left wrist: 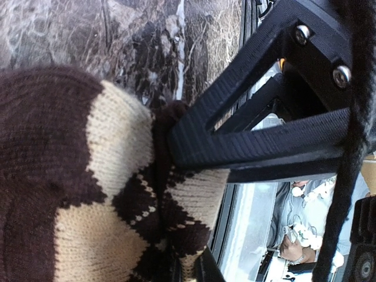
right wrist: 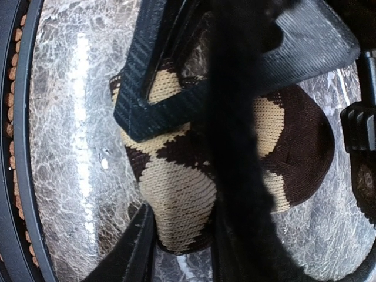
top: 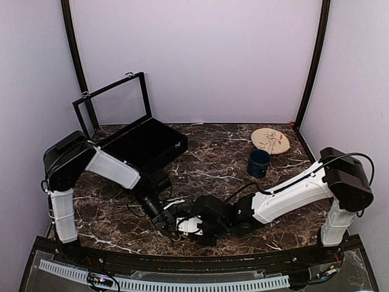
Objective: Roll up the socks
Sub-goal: Roll the sock at the center of the board.
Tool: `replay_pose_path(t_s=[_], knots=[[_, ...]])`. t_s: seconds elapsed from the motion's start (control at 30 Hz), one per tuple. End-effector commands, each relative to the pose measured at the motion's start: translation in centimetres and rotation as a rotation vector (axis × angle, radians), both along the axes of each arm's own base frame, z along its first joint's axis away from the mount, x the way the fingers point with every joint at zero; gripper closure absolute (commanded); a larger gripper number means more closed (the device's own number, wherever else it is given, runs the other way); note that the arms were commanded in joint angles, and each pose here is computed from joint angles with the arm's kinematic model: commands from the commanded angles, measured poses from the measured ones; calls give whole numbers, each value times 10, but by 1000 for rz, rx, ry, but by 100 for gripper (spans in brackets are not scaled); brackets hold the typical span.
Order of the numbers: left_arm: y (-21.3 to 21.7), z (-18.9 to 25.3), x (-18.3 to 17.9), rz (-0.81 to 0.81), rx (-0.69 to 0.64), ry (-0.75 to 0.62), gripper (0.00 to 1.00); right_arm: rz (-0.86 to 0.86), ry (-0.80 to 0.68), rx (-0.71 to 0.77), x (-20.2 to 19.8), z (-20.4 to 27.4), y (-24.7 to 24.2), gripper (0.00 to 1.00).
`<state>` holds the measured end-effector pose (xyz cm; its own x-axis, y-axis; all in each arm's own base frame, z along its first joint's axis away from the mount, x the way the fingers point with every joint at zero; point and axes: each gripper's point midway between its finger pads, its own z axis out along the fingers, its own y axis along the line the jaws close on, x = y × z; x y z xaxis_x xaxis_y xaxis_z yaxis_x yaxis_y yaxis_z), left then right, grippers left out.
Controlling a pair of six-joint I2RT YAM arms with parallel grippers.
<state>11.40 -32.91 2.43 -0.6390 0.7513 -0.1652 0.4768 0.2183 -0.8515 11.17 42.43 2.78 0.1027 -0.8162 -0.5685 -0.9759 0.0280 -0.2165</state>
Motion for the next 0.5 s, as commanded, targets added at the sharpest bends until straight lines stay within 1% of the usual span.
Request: replay_pose_path(t_s=[0.0, 0.1, 0.17, 0.23, 0.47], knots=[[5, -5, -1, -5, 30, 13, 95, 23, 0, 37, 0, 6, 15, 74], [6, -7, 0, -1, 41, 9, 94, 24, 18, 28, -1, 2, 13, 82], [7, -9, 2, 4, 56, -3, 91, 22, 30, 20, 0, -1, 11, 87], [9, -14, 6, 19, 89, -22, 82, 17, 43, 11, 1, -3, 9, 91], [12, -15, 22, 87, 131, -98, 65, -7, 100, 2, 5, -8, 2, 95]])
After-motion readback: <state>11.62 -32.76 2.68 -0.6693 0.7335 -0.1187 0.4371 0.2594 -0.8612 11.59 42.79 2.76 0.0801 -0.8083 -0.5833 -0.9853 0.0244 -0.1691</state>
